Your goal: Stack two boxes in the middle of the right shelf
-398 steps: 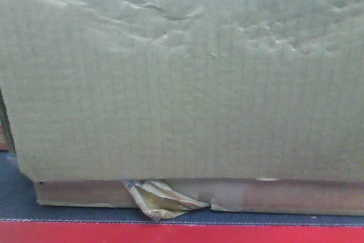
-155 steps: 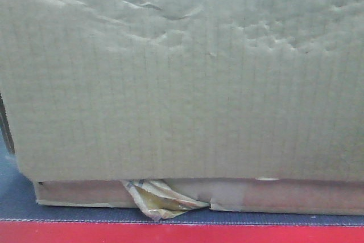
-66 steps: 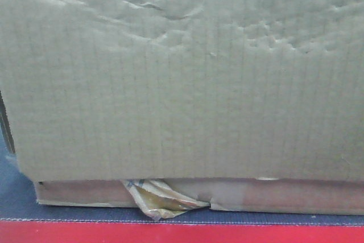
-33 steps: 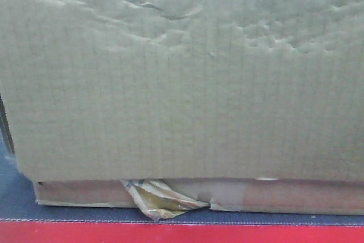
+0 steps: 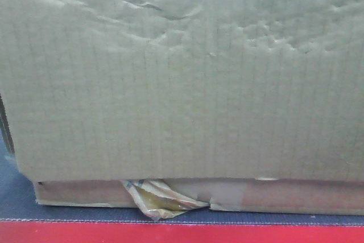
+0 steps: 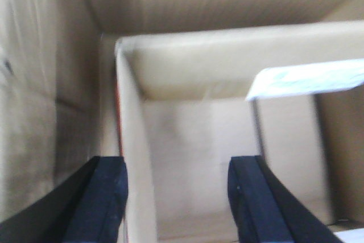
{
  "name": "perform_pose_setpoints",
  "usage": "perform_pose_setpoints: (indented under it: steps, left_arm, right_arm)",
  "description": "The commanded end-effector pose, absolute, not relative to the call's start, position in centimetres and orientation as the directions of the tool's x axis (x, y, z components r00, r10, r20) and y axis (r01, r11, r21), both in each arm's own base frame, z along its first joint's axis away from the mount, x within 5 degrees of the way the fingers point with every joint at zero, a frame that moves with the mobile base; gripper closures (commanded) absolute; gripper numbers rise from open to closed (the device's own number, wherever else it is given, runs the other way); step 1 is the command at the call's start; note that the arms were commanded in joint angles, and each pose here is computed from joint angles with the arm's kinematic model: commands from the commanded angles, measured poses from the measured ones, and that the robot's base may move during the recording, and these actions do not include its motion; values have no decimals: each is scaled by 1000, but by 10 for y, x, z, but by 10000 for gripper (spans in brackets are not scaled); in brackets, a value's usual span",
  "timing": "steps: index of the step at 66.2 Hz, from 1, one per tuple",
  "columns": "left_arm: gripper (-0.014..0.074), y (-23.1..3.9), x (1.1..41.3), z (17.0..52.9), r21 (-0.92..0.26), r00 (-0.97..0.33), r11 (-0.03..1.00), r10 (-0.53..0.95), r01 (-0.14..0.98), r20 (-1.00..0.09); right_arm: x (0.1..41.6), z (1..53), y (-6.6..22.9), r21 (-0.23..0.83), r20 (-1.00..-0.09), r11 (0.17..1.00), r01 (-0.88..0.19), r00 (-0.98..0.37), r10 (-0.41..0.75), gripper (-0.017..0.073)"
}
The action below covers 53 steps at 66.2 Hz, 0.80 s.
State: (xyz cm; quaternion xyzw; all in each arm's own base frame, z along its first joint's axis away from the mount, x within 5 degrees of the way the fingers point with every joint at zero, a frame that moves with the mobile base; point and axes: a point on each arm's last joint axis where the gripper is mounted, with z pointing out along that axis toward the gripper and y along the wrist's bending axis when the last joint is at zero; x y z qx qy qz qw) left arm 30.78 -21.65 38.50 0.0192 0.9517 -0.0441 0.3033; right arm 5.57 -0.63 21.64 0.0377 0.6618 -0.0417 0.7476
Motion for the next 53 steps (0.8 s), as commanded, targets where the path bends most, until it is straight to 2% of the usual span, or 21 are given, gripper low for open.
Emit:
perform_pose_setpoints:
  steps: [1,9,21,34,53]
  left_arm:
    - [282,-212,304,418,-89,-766,991,23,104,-643]
    - [282,-204,302,449,-70,-688,988,44,138,-724]
    - [282,-174,305,459,-60,-671,994,13,86,-741]
    - [282,-142,308,440,-96,-745,995,-50,18,-666]
    - [282,-147,305,386,-56,-859,998,-2,31,-512]
  right_arm:
    - [55,218,-7,5,-990,993,117,139,-11,722]
    - [55,218,-7,5,-990,993,117,139,-11,722]
    - [55,218,-7,5,-990,993,117,139,-11,722]
    - [55,218,-7,5,-990,993,117,139,-11,722]
    - [55,218,-7,5,-990,993,117,139,-11,722]
